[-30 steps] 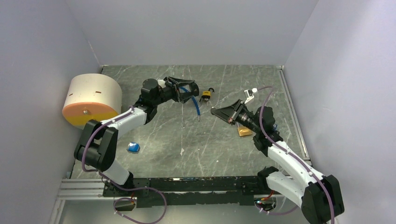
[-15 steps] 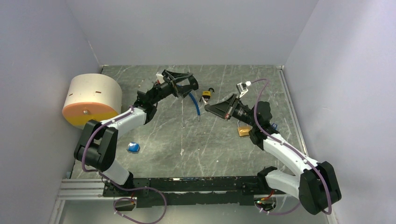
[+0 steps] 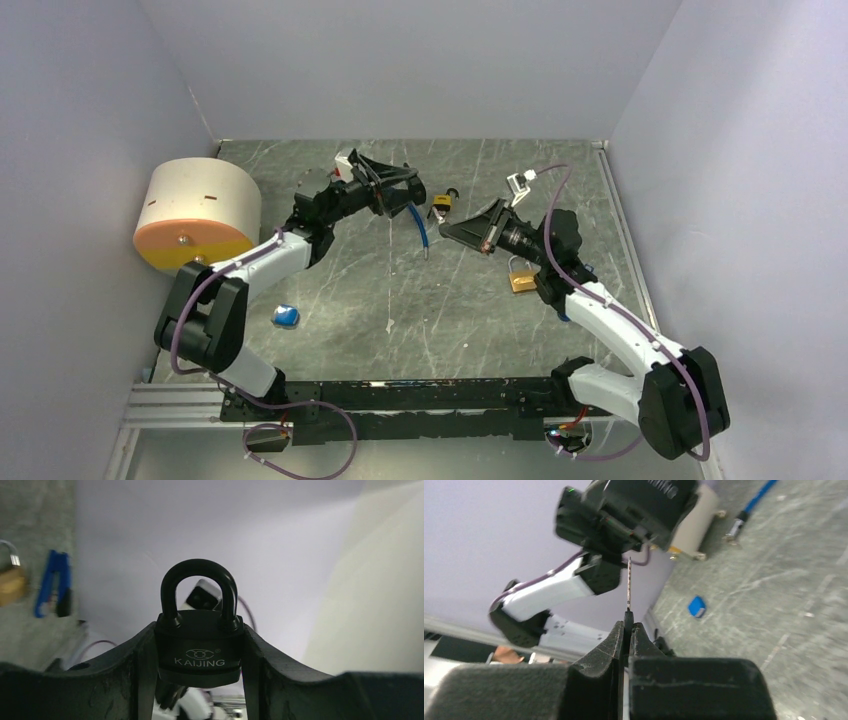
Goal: Unlock with the key
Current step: Place the lock at the center of the board.
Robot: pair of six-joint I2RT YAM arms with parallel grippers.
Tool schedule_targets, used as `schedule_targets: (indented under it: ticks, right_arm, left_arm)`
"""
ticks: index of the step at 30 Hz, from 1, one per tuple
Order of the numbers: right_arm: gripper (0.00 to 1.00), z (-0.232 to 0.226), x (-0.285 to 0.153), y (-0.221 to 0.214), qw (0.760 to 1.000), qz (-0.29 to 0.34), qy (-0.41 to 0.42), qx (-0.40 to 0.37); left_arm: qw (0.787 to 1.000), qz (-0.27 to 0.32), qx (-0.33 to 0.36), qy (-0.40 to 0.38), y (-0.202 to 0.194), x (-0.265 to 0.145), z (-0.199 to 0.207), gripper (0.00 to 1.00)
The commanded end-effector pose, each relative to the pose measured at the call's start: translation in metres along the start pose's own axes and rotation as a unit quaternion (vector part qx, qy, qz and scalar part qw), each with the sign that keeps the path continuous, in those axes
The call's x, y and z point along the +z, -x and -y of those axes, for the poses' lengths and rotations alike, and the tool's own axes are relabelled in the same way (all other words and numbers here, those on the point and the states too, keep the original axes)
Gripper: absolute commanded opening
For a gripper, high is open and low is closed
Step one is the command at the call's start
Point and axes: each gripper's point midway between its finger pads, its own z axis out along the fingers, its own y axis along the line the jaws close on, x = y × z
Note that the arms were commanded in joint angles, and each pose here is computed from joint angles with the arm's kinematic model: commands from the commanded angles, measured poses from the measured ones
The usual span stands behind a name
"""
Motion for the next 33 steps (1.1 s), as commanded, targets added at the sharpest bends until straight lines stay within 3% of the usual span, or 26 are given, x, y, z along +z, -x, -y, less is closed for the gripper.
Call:
schedule_targets:
  ticks: [1,5,10,13,26,33]
  right_arm:
    - [0.0,0.043,-0.017,0.016,0.993,0.043,-0.105,-0.017]
    - [0.0,0.089,-0.036,0.019,0.98,0.054,-0.191,-0.011]
    - [0.0,0.115,-0.041,0.012,0.971,0.037,-0.238,-0.004]
    - [0.0,0.135,-0.048,0.009,0.96,0.036,-0.278,0.004]
    - [0.0,0.173,-0.081,-0.013,0.925,0.01,-0.377,0.045]
    - [0.0,0.194,-0.079,-0.028,0.918,-0.052,-0.391,0.043]
  left_arm:
    - [0.98,-0.044,0.193,0.011,-0.027,-0.014,0.0,0.02]
    - [0.932,-0.072,0.35,0.056,-0.035,-0.021,-0.049,0.02]
    - [0.836,-0.112,0.525,0.111,-0.057,-0.019,-0.113,0.03]
    - [0.785,-0.112,0.601,0.098,-0.064,-0.022,-0.147,0.03]
    - [0.67,-0.042,0.736,0.083,-0.052,-0.004,-0.215,0.02]
    - [0.63,0.003,0.774,0.06,-0.05,0.009,-0.237,0.04]
